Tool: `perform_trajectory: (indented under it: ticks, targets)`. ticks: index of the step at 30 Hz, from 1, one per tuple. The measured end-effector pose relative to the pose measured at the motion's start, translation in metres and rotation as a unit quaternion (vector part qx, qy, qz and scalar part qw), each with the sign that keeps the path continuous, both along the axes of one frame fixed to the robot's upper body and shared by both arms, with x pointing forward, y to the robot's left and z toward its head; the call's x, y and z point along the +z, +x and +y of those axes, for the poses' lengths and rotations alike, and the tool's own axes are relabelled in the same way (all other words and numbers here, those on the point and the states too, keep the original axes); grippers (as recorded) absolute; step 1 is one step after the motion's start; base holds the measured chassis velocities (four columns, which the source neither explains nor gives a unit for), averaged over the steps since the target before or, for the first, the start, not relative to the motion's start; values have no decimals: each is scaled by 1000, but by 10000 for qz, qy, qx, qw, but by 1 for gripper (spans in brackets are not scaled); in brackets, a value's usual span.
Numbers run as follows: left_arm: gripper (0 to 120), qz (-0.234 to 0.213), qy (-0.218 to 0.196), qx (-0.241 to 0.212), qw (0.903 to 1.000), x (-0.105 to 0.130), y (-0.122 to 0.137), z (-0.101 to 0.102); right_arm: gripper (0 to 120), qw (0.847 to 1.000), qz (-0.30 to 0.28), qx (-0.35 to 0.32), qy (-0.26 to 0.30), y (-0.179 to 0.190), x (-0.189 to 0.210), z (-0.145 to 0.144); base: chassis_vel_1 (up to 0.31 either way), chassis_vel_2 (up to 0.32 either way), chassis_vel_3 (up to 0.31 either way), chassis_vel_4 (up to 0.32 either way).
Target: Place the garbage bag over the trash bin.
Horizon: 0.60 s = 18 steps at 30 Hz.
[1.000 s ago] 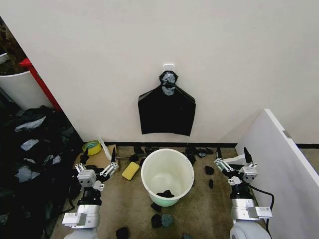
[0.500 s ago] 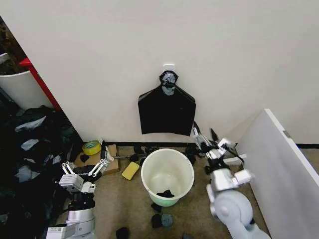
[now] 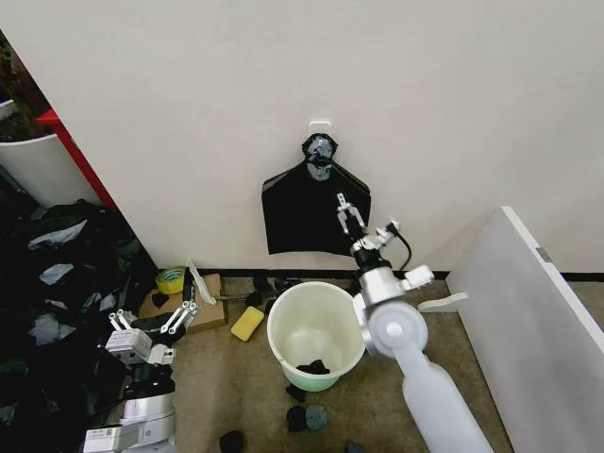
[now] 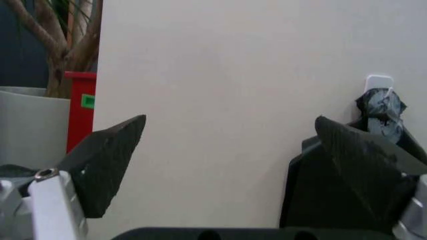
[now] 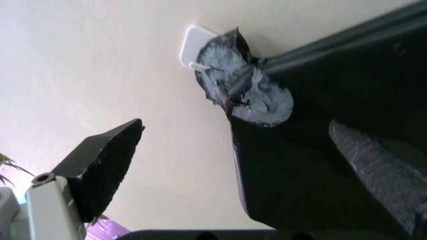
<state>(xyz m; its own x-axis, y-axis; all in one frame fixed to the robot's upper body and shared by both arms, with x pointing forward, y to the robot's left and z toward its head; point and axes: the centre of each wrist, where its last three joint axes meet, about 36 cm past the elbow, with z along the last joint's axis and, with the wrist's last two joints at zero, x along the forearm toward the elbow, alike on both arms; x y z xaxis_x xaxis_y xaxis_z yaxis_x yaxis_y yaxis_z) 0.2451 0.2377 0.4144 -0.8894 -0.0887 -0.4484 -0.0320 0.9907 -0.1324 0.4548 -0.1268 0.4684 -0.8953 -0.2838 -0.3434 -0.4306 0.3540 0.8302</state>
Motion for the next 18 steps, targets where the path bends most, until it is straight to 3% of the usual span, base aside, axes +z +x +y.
perform_trajectory:
  ticks: [14, 18]
  targets:
    - [100, 80, 7, 98, 9999, 1, -1, 4, 100, 9998, -160, 83, 87, 70, 4, 30, 0, 0, 0, 0]
    - [100, 80, -11, 130, 9999, 1, 0, 4, 91, 9999, -151, 46, 59, 75, -1, 30, 0, 0, 0, 0]
